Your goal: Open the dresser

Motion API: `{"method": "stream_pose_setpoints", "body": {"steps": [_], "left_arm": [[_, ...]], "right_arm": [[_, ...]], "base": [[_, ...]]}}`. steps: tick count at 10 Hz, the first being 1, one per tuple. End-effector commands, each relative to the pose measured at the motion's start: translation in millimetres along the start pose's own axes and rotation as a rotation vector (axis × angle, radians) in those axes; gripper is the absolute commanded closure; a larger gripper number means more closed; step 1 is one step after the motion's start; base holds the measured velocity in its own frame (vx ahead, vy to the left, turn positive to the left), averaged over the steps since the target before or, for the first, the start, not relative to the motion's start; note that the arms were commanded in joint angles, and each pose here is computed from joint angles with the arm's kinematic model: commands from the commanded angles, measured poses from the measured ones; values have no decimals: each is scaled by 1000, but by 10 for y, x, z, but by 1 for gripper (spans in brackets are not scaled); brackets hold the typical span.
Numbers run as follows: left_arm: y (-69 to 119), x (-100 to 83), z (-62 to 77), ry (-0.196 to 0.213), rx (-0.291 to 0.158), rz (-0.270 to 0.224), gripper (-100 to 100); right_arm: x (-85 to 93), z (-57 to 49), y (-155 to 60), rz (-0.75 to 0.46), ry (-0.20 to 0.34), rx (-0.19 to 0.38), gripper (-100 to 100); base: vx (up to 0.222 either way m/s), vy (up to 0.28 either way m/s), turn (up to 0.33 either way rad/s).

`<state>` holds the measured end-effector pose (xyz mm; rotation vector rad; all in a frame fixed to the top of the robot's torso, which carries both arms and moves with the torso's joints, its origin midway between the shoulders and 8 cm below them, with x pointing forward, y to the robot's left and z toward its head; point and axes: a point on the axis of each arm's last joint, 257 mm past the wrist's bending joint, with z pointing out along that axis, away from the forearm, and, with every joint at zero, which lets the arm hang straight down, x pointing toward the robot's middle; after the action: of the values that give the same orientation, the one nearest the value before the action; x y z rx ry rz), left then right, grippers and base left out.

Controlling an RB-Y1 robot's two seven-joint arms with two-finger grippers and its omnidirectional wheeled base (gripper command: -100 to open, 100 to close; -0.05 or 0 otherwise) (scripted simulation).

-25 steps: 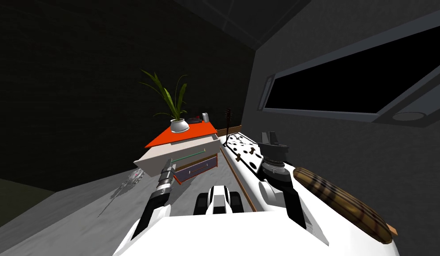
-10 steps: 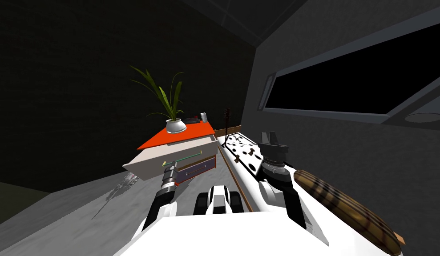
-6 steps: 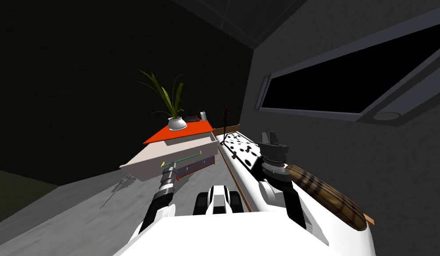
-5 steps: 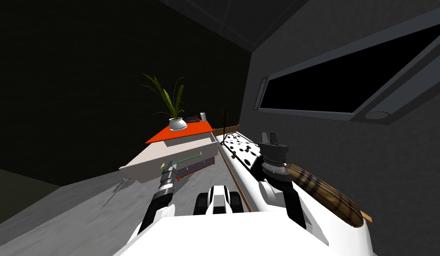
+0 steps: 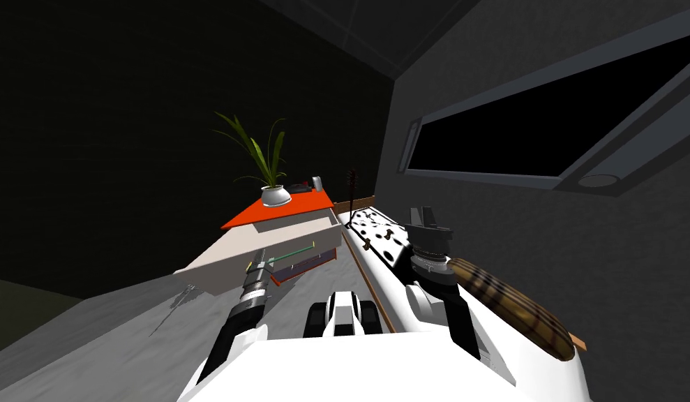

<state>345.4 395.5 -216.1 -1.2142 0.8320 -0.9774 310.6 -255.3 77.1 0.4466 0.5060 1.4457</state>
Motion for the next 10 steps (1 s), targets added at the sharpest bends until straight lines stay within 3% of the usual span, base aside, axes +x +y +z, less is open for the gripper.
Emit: {"method": "stream_pose_setpoints", "body": {"steps": [1, 3, 4, 5, 10], "left_arm": [[-141, -50, -34, -5, -3, -1, -100], [-253, -84, -54, -8, -3, -2, -100], [-162, -78, -74, -8, -16, -2, -100], [-154, -80, -80, -9, -21, -2, 0], [-113, -85, -95, -10, -32, -2, 0]], "right_arm": [[0, 0, 0, 0, 0, 0, 0], [0, 0, 0, 0, 0, 0, 0], [0, 0, 0, 0, 0, 0, 0], [0, 0, 0, 0, 0, 0, 0], [0, 0, 0, 0, 0, 0, 0]], "base": [[14, -8, -25], [11, -7, -24], [8, 1, -1], [0, 0, 0], [0, 0, 0]]}}
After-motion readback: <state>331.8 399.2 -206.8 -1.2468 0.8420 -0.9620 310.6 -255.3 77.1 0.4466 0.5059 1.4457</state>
